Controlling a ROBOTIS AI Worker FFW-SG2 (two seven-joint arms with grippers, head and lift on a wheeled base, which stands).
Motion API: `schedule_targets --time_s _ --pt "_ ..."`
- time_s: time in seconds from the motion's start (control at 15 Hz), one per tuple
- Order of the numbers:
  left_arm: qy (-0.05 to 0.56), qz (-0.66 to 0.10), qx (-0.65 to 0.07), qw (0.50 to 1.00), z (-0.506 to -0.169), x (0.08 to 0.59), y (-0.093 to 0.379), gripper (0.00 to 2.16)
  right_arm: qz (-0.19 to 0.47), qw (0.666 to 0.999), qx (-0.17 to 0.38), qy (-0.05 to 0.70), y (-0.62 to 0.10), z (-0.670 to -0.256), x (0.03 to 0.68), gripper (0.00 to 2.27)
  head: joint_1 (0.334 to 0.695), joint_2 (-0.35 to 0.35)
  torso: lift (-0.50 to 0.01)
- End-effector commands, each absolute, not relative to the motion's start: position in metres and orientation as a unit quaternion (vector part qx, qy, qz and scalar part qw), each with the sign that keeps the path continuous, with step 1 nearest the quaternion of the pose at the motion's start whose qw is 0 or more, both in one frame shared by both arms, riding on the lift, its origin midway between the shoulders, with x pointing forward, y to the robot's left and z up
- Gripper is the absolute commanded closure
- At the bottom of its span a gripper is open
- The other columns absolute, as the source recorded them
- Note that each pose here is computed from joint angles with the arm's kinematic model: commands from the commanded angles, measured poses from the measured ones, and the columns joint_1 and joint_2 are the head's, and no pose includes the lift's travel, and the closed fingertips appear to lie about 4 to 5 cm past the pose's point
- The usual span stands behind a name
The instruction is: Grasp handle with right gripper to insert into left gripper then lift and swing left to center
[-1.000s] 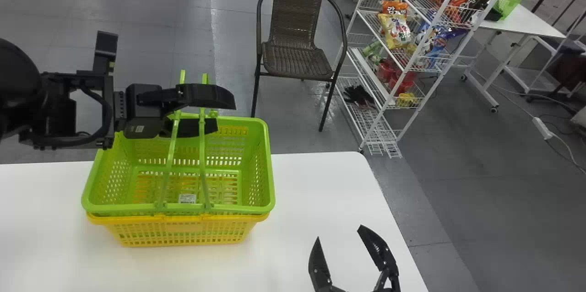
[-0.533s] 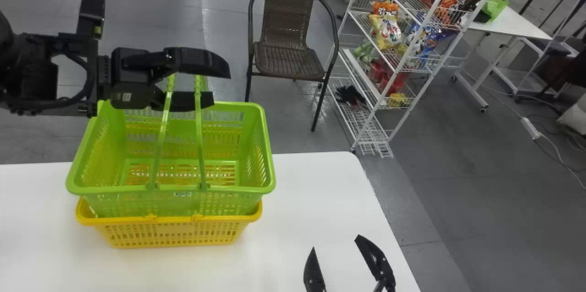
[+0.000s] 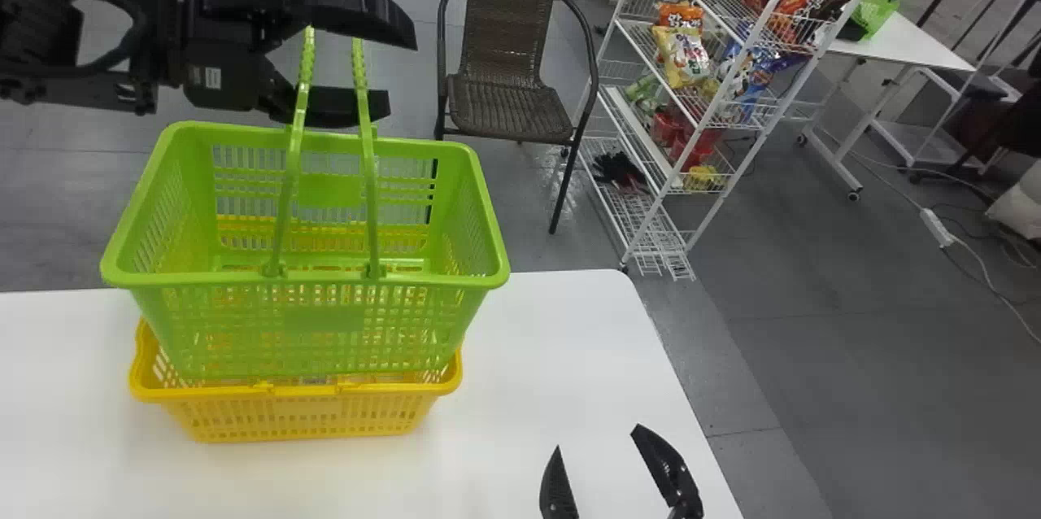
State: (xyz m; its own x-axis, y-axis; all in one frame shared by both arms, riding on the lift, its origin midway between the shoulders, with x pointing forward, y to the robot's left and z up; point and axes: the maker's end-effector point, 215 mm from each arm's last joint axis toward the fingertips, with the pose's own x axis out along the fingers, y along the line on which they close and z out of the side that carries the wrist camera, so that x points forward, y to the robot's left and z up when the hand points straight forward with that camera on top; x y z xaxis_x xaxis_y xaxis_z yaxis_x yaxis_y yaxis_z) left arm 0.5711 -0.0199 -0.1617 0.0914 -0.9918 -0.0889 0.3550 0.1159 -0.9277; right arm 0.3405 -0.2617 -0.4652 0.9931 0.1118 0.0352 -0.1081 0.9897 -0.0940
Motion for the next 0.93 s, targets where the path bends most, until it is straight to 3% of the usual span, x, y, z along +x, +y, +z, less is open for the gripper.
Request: schedule_targets --time_s 0.0,0.67,0.73,0.87 --pt "0.401 -0.541 -0.398 0.623 -0.145 0.576 -0.018 0.13 0.055 0.997 -0.046 -0.02 -0.262 -0.467 0.339 0.11 0.695 -0.334 0.0" --pt "0.378 -0.544 -0.41 0.627 -0.092 0.596 0.008 0.24 0.054 0.997 -0.045 -0.017 -0.265 -0.471 0.336 0.12 0.695 -0.307 0.0" --pt "0.378 -0.544 -0.41 0.627 -0.092 0.597 0.008 0.35 0.054 0.997 -0.045 -0.017 -0.265 -0.471 0.336 0.12 0.695 -0.304 0.0" --pt "0.371 -0.541 -0.421 0.627 -0.088 0.601 0.017 0.87 0.054 0.997 -0.045 -0.019 -0.265 -0.47 0.336 0.12 0.695 -0.299 0.0"
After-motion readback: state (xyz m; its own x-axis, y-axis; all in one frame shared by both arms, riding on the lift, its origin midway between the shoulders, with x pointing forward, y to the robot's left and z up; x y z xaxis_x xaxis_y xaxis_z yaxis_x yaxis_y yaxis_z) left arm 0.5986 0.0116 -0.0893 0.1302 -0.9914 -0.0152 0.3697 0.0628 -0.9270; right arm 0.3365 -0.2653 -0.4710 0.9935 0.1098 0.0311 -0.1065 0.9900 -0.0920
